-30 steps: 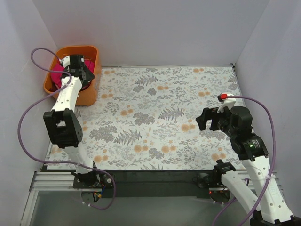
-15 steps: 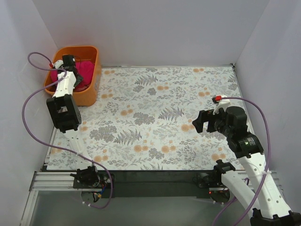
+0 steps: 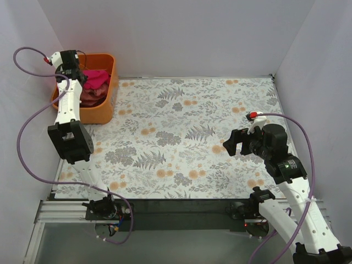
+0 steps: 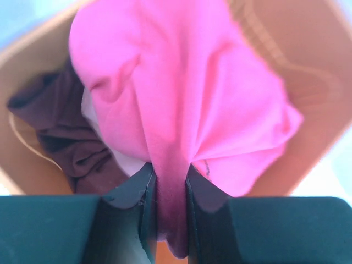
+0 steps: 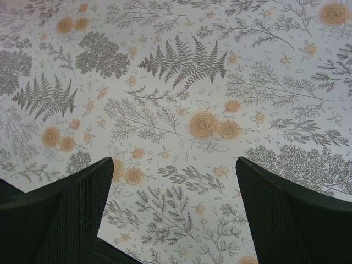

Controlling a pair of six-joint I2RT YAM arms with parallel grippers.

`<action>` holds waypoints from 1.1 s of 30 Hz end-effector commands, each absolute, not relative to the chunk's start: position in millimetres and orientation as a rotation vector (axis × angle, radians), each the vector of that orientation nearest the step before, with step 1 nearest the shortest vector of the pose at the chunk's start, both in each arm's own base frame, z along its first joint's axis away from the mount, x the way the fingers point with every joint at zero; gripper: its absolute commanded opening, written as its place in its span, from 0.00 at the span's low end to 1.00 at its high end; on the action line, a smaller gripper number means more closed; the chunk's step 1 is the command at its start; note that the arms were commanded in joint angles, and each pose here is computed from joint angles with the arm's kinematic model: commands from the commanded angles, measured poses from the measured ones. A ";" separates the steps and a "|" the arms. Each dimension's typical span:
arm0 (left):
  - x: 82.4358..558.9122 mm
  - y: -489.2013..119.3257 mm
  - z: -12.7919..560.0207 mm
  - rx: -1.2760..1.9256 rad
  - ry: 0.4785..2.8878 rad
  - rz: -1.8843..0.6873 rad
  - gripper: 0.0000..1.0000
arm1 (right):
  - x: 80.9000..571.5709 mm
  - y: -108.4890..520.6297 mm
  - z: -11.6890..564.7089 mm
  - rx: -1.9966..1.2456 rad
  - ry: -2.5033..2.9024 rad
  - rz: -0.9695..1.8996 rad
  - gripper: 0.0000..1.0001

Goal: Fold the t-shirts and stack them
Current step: Grab the tshirt from the pile

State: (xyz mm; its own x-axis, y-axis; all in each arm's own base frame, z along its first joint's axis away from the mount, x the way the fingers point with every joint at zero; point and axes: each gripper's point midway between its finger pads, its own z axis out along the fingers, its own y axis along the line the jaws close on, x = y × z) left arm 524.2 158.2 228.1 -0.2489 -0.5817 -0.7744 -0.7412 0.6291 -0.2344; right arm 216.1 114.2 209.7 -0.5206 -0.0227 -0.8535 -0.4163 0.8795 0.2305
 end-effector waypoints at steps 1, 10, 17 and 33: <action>516.1 142.5 322.6 -0.942 1.785 0.130 0.13 | 217.7 121.7 221.2 -0.331 2.016 0.554 0.98; 514.7 114.5 311.5 -0.845 1.848 0.017 0.19 | 217.8 123.2 215.5 -0.333 2.022 0.563 0.98; 503.3 115.3 226.9 -0.905 2.001 0.077 0.44 | 215.2 120.9 208.3 -0.346 2.027 0.548 0.98; 509.5 113.3 273.0 -0.877 1.921 0.054 0.23 | 214.6 125.7 203.0 -0.373 2.036 0.574 0.98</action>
State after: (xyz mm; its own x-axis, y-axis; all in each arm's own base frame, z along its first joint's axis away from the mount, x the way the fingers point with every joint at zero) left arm 511.5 115.1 218.4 -0.3402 -0.5712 -0.7470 -0.6267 0.7300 -0.2728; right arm 212.1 120.4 198.5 -0.5244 -0.0281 -0.8510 -0.4486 0.8586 0.2481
